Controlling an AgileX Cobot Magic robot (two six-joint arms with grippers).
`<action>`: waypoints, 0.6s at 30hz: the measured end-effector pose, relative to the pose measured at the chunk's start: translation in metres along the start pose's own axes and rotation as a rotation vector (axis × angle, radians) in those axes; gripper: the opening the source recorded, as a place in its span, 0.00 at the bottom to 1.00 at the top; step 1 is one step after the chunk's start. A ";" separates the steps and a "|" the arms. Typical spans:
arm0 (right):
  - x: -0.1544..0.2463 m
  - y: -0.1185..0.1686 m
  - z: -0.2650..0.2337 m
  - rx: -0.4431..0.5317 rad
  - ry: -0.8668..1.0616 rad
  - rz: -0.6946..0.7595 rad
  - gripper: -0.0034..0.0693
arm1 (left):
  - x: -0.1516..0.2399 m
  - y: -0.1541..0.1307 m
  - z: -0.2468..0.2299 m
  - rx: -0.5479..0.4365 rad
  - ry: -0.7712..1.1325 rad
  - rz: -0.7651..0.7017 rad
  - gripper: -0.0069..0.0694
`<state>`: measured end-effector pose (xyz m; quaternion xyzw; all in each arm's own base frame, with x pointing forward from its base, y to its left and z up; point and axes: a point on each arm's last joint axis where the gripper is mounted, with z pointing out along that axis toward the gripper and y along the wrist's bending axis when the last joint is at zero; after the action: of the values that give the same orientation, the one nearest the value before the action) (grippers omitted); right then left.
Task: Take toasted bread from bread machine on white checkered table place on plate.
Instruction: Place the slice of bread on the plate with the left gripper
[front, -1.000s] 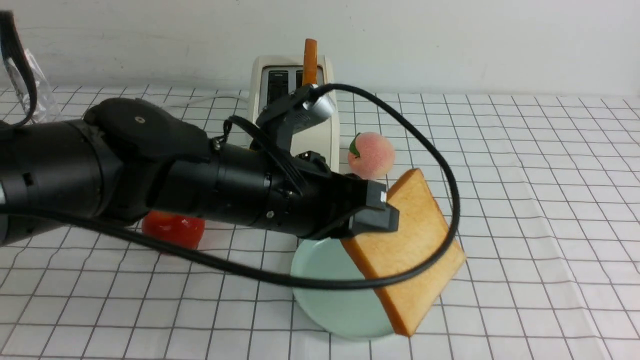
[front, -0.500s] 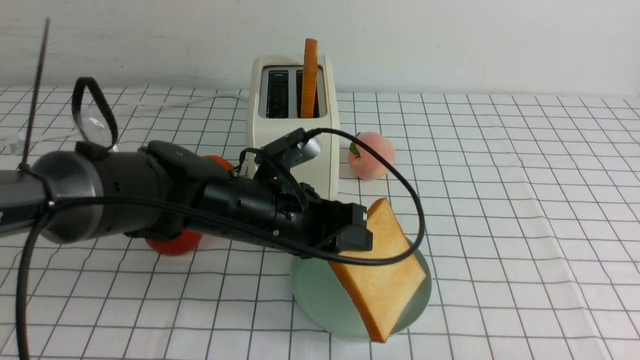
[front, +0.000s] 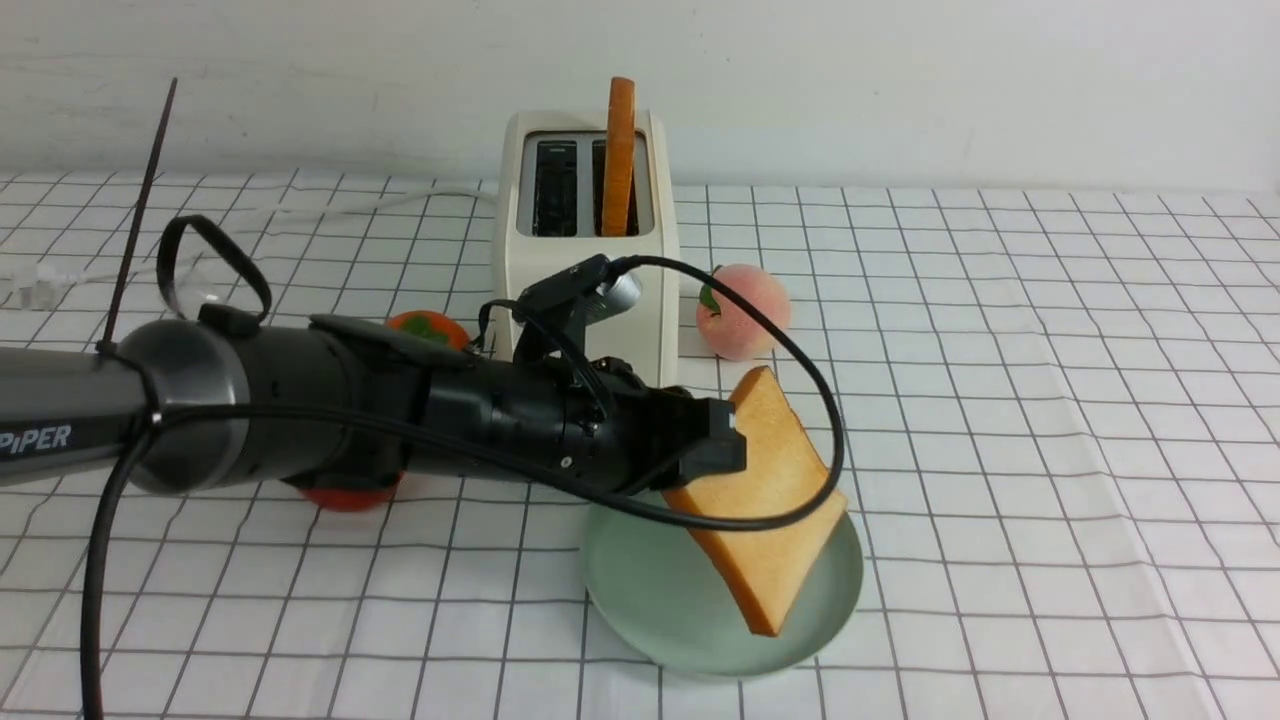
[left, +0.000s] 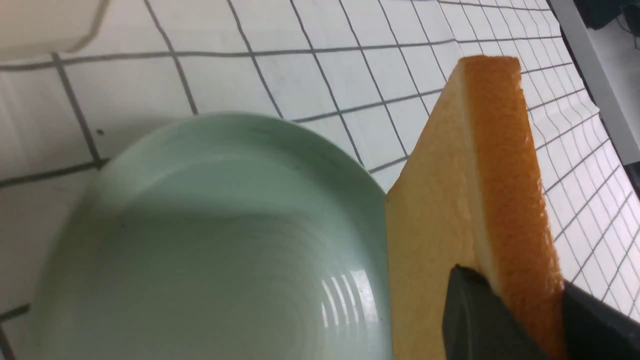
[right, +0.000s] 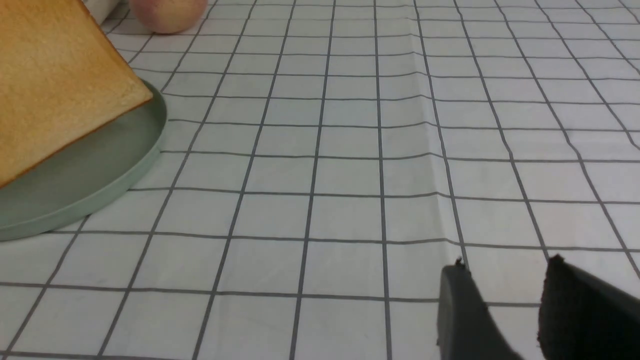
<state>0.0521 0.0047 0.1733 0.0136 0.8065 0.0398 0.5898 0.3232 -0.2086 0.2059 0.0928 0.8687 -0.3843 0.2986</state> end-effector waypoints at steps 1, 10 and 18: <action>0.000 0.000 0.000 0.000 0.000 0.000 0.38 | 0.000 0.001 0.000 -0.005 -0.003 0.001 0.22; 0.000 0.000 0.000 0.000 0.000 0.000 0.38 | 0.007 0.016 0.015 -0.030 0.013 -0.069 0.22; 0.000 0.000 0.000 0.000 0.000 0.000 0.38 | 0.008 0.017 0.017 -0.033 0.013 -0.076 0.22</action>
<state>0.0521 0.0047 0.1733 0.0136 0.8065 0.0398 0.5898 0.3310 -0.2093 0.1817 0.0571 0.8797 -0.3804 0.2796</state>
